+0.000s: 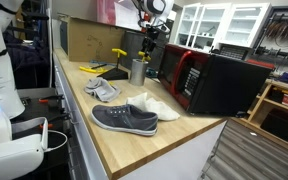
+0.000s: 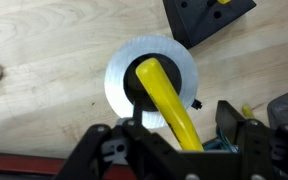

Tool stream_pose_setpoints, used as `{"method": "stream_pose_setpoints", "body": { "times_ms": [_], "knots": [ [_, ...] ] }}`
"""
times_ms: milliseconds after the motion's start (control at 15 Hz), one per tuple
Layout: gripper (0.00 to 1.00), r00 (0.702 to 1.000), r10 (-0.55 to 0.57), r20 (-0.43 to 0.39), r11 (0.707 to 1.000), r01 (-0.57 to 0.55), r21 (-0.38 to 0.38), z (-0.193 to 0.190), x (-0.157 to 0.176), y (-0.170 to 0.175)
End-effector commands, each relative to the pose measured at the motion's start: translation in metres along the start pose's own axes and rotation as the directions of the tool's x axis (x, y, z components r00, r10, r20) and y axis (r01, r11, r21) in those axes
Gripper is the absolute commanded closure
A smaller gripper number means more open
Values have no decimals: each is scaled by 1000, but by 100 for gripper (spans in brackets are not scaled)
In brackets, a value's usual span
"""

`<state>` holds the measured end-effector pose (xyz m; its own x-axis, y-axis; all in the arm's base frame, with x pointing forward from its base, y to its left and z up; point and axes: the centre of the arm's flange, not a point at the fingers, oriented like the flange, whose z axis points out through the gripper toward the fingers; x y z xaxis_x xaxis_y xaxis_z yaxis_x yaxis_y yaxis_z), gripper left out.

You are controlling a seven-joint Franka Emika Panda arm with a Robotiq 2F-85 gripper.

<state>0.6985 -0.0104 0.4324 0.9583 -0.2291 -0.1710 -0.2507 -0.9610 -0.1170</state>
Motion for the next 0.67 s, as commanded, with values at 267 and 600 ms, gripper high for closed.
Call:
{"method": "stream_pose_setpoints", "body": {
  "times_ms": [267,600],
  "knots": [
    [86,997,-83,8,995,83,-45,-12,8,0],
    [94,994,-105,-9,993,105,-63,-19,1,10]
  ]
}}
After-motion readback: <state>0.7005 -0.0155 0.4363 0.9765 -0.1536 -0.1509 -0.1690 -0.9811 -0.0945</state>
